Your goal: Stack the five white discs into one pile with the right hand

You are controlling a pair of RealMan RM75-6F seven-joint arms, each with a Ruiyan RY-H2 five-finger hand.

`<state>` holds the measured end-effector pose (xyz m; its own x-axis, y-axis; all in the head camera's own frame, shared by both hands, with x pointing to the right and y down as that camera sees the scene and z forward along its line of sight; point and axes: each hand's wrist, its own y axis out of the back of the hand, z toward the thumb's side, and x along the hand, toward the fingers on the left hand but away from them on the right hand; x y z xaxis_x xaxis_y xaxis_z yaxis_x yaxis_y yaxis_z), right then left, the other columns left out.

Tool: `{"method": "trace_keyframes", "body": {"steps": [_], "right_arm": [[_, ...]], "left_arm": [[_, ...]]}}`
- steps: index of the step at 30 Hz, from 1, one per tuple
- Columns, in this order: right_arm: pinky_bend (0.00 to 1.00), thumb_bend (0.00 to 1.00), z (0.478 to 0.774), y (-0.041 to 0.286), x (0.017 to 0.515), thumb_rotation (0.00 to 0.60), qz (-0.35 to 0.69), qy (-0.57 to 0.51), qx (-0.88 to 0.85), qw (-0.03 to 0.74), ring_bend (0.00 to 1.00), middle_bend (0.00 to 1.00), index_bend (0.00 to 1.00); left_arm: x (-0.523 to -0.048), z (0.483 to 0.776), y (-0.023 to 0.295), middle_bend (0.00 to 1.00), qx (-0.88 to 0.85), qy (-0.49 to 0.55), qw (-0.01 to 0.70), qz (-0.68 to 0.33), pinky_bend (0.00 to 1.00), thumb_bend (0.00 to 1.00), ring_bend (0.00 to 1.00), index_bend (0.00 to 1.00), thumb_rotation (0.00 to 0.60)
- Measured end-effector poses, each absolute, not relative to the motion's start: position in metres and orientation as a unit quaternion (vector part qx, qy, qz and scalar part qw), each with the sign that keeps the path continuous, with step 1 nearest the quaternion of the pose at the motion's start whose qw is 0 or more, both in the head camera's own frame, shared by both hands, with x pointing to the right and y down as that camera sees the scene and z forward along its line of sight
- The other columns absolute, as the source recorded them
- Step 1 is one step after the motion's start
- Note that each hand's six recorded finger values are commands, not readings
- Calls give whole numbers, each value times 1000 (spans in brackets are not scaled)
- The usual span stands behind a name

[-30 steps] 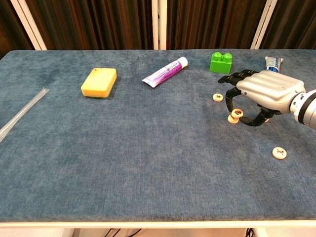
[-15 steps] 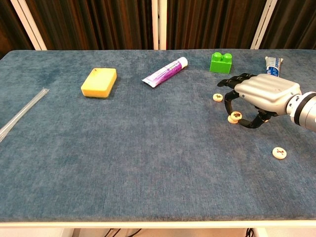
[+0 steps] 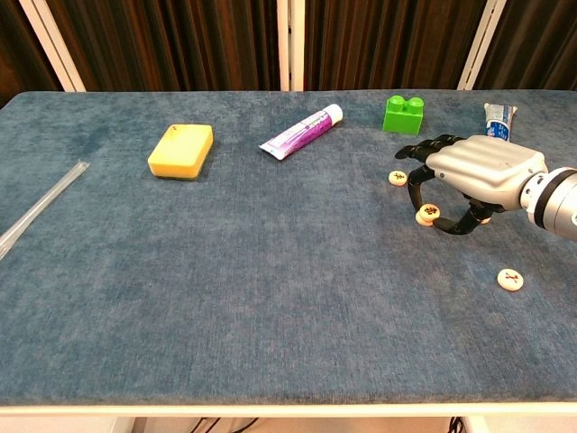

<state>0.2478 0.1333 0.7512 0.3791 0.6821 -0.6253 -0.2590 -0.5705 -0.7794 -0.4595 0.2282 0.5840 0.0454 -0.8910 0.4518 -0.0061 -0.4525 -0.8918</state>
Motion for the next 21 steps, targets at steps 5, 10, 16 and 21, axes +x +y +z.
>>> {"method": "trace_keyframes", "body": {"steps": [5,10,16,21], "right_arm": [[0,338,750,132,249,600,538,-151,-704,439,0,46,432],[0,333,750,132,249,600,539,-150,-704,437,0,42,339],[0,330,749,132,248,600,537,-150,-706,436,0,41,292],[0,327,746,132,252,600,540,-153,-703,437,0,40,290]], "left_arm": [[-460,585,228,0,-618,363,376,-588,0,17,0,0,600],[-460,585,229,0,-617,364,375,-588,0,18,0,0,600],[-460,584,229,0,-617,365,376,-587,0,18,0,0,600],[-459,584,229,0,-618,364,375,-587,0,19,0,0,600]]}}
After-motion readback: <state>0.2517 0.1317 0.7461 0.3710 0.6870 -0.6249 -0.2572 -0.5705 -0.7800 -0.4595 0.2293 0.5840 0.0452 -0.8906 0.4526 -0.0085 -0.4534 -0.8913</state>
